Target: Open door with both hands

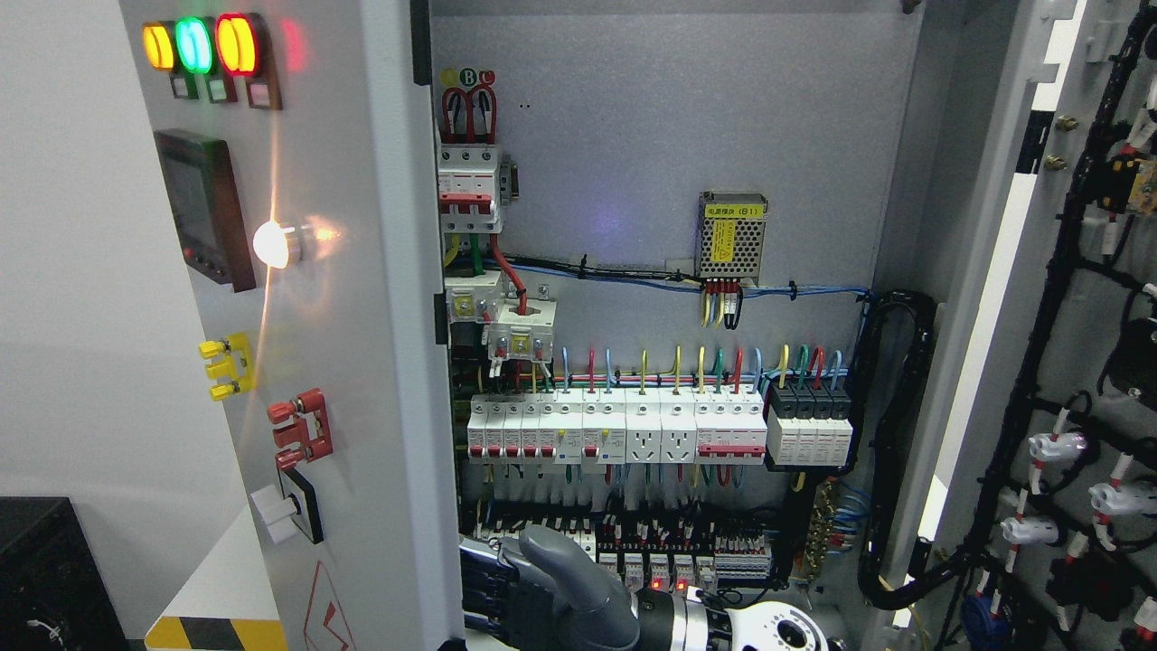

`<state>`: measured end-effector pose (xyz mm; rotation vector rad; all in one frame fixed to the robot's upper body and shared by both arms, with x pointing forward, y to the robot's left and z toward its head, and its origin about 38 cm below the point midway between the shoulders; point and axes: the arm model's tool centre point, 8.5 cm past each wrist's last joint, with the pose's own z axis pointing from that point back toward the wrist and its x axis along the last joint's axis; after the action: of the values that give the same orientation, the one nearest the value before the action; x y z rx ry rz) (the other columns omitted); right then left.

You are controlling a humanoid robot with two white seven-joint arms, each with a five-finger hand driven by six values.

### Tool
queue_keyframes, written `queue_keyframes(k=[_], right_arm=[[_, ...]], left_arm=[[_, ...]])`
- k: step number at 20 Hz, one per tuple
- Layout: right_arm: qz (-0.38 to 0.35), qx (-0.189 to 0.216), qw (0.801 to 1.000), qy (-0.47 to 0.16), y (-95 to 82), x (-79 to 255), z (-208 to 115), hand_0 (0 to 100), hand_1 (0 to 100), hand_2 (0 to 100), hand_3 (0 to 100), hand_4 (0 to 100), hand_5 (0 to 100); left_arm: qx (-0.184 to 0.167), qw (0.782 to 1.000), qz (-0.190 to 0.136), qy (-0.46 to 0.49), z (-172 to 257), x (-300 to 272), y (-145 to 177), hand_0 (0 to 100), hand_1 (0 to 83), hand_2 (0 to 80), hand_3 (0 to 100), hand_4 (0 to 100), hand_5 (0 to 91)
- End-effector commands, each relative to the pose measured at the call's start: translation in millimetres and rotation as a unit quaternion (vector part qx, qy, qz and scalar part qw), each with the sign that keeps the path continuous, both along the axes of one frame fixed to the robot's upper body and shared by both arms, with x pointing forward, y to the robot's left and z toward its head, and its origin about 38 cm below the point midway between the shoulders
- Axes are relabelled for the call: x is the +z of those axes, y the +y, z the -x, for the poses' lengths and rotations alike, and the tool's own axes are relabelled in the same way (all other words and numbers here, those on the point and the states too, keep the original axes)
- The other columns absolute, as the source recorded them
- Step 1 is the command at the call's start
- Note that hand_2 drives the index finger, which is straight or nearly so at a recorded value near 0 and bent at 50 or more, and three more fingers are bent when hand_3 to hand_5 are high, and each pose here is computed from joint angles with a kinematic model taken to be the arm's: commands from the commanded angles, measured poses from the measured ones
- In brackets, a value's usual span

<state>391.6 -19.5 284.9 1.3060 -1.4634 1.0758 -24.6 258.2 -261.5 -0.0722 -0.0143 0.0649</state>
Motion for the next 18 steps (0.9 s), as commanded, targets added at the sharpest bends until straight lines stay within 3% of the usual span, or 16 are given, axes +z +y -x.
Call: queue_keyframes(k=[1, 18], right_arm=[[-0.007, 0.023, 1.000, -0.001, 20.9, 2, 11, 0, 0, 0, 0, 0, 0], [-0.007, 0.051, 0.999, -0.003, 50.3, -2, 36, 0, 0, 0, 0, 0, 0]], left_arm=[[-0.001, 1.000, 0.002, -0.012, -8, -1, -1, 0, 0.0, 0.0, 0, 0, 0.0], [-0.001, 1.000, 0.002, -0.013, -9, -1, -1, 0, 0.0, 0.0, 0, 0, 0.0]])
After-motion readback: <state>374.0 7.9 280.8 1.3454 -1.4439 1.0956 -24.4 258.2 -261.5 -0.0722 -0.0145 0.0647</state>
